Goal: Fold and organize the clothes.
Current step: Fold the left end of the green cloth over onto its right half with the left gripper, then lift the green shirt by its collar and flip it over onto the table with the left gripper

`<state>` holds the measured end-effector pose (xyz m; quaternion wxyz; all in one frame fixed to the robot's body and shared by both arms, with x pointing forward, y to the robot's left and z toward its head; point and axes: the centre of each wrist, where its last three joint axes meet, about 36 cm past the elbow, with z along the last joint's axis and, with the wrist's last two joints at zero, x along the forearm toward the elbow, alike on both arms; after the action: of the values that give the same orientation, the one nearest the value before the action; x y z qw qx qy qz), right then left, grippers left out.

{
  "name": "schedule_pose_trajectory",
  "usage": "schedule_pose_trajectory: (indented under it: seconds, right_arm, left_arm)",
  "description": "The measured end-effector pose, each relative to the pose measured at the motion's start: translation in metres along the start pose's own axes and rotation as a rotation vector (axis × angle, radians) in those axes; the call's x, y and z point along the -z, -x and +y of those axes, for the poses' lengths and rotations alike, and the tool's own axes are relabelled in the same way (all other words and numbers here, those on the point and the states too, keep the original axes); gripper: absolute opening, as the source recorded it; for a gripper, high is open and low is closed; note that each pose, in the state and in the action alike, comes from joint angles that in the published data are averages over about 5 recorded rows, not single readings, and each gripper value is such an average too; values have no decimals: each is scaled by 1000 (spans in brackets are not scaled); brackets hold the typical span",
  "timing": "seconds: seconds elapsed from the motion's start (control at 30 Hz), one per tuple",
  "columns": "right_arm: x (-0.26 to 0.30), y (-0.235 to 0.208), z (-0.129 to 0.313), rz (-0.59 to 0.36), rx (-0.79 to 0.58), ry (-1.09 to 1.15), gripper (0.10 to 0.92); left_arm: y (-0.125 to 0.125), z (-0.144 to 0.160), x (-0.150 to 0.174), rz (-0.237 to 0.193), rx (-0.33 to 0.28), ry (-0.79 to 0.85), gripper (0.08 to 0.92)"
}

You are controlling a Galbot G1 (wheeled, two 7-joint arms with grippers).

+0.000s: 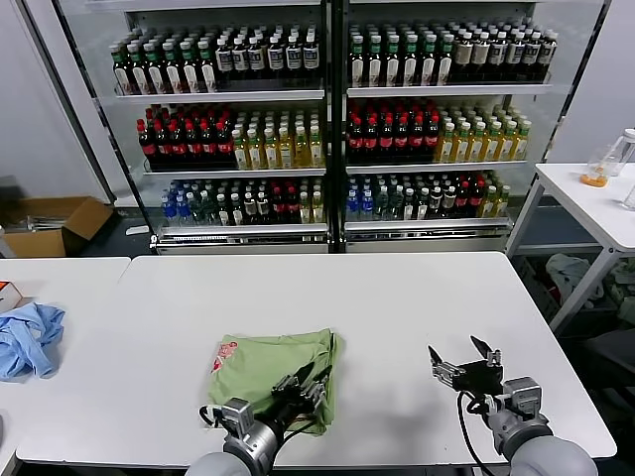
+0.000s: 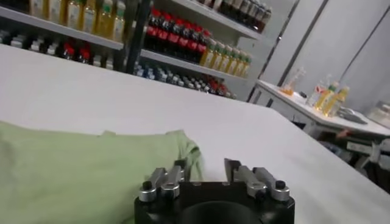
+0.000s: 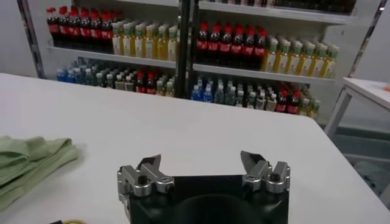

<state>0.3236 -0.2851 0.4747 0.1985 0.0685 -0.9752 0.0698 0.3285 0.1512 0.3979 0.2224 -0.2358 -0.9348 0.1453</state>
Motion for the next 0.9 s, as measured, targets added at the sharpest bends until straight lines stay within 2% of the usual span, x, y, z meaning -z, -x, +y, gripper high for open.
schedule_pose_trajectory:
  seconds: [0.2, 0.4, 0.53, 0.67, 0.9]
  right_arm:
    - [2, -1, 0, -3, 3, -3, 823]
    - [3, 0, -1, -8, 4, -2, 823]
    - [4, 1, 0, -12, 7, 1, 823]
    - [4, 2, 1, -12, 7, 3, 823]
    - [3, 2, 1, -10, 3, 4, 823]
  left_arm:
    - [-8, 0, 8, -25, 9, 19, 654]
    - [-29, 18, 27, -82, 97, 40, 801]
    - [-45, 38, 36, -102, 196, 57, 821]
    - [-57, 54, 38, -97, 287, 66, 823]
    - [-60, 72, 33, -52, 360, 52, 823]
